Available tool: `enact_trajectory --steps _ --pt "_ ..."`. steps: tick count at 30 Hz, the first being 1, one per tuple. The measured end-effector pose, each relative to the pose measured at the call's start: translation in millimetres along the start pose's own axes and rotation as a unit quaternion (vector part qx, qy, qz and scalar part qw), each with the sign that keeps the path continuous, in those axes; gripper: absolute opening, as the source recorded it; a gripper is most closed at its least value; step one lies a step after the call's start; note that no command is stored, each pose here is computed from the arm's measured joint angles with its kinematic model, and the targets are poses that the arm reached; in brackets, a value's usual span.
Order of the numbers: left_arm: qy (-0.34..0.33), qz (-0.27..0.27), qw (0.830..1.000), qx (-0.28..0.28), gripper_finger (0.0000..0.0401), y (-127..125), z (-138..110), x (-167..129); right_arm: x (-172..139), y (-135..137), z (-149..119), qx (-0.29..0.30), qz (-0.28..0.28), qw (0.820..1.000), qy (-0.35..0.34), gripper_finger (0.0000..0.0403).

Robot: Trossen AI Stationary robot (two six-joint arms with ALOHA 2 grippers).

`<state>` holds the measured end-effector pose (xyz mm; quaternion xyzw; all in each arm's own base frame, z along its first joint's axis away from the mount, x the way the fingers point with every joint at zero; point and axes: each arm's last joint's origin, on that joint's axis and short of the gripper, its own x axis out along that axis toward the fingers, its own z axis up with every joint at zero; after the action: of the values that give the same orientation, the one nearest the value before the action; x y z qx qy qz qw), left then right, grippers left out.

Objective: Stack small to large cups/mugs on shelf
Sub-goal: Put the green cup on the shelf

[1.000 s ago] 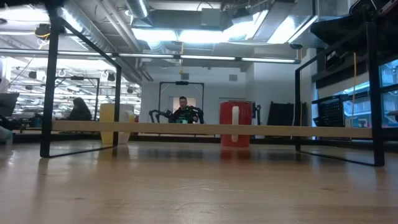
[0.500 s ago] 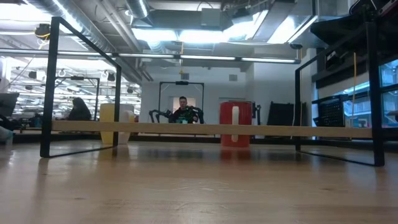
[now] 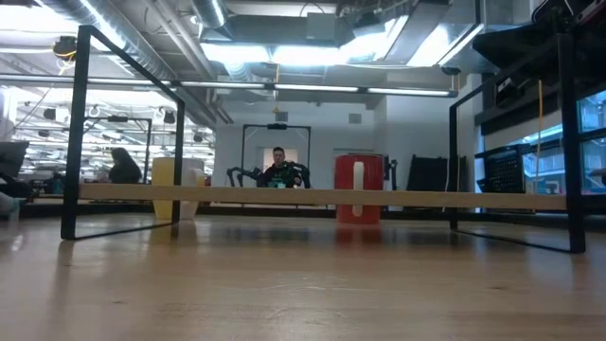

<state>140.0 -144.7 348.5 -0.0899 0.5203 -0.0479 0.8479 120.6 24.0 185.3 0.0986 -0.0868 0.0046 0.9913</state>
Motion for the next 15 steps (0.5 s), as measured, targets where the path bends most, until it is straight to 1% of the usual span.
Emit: enact_trajectory --steps 5,7,9,11,13,15 --pt "0.081 0.010 0.997 -0.010 0.0041 -32.7 -8.6 37.2 0.0 0.0 0.0 0.000 0.000 1.000 0.000 0.0020" --pt "0.080 0.010 0.996 -0.032 0.0041 -41.0 -8.1 47.1 0.0 0.0 0.0 0.000 0.000 1.000 0.000 0.0020" --pt "0.065 0.006 0.996 -0.059 0.0041 -46.8 -5.6 52.9 0.0 0.0 0.0 0.000 0.000 1.000 0.000 0.0020" --pt "0.070 0.014 0.994 -0.083 0.0042 -49.8 -5.5 59.8 0.0 0.0 0.0 0.000 0.000 1.000 0.000 0.0020" --pt "0.083 0.023 0.990 -0.108 0.0051 -52.8 -6.7 66.8 0.0 0.0 0.1 0.000 0.000 1.000 0.000 0.0020" --pt "0.091 0.030 0.987 -0.126 0.0069 -57.0 -9.0 73.1 0.0 0.0 0.0 0.000 0.000 1.000 0.000 0.0020"
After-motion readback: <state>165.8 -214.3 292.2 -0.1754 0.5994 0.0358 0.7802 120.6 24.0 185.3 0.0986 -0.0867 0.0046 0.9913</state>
